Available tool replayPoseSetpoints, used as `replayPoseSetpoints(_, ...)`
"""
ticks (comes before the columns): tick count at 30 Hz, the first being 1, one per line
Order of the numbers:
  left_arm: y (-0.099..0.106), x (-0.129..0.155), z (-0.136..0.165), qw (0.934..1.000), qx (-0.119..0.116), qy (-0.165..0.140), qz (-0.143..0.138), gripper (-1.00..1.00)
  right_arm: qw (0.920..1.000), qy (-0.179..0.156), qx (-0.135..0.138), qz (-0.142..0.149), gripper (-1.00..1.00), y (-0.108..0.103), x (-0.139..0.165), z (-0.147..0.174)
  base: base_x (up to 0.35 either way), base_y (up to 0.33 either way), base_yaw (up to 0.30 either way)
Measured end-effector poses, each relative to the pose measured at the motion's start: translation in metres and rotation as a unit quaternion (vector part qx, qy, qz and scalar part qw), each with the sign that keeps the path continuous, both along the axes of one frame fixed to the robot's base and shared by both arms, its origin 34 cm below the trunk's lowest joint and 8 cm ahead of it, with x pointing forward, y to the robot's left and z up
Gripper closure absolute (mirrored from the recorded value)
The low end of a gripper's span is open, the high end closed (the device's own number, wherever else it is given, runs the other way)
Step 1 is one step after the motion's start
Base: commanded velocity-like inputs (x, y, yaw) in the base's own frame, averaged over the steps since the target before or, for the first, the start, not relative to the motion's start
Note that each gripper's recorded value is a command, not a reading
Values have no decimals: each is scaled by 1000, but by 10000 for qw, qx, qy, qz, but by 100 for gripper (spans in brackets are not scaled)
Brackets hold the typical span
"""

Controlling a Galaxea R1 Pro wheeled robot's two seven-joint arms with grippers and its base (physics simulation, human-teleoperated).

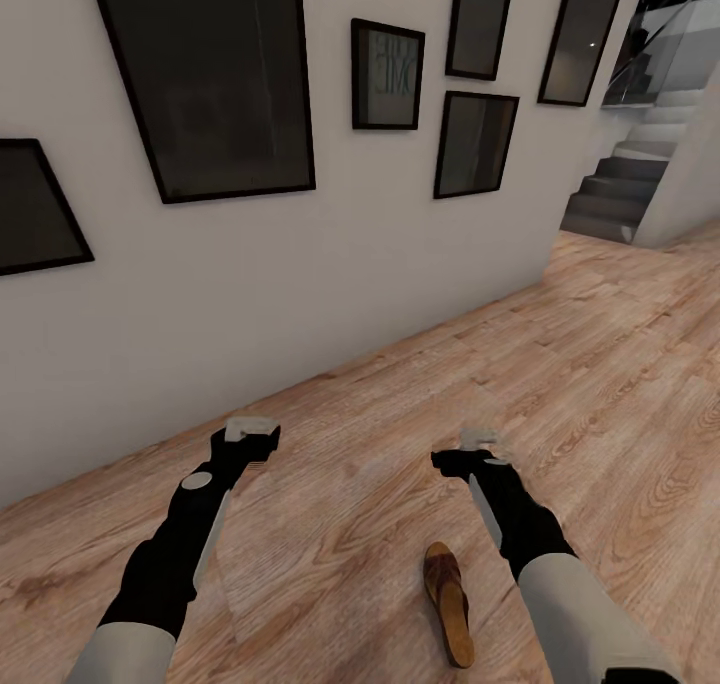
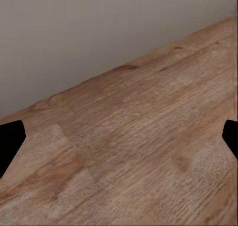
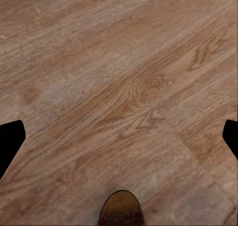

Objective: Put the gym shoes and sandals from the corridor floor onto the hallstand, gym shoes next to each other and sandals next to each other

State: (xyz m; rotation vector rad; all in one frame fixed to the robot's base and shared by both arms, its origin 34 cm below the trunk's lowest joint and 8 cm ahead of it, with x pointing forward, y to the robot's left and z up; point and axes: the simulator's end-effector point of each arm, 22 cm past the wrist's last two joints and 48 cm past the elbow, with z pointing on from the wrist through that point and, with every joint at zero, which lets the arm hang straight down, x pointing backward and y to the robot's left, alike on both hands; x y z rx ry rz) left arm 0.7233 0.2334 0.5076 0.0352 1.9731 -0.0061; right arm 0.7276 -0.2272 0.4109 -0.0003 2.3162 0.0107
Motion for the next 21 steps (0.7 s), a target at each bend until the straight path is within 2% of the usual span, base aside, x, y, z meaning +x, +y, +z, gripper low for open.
replayPoseSetpoints(3,-15,1,6,9999,-131,-59,-38,-100,9996,260,26,49,-100,5,-25,-50,0,0,0)
replayPoseSetpoints(5,-20,1,8,9998,-174,-70,-50,-100,9998,184,34,59,-100,6,-31,-61,0,0,0)
replayPoseSetpoints(10,-25,0,6,9998,-212,11,-60,-100,9999,-134,42,76,-100,8,-29,-63,0,0,0)
replayPoseSetpoints(21,-27,-2,-30,9993,-215,311,-72,-100,9999,133,68,57,-100,8,-42,-101,0,0,0)
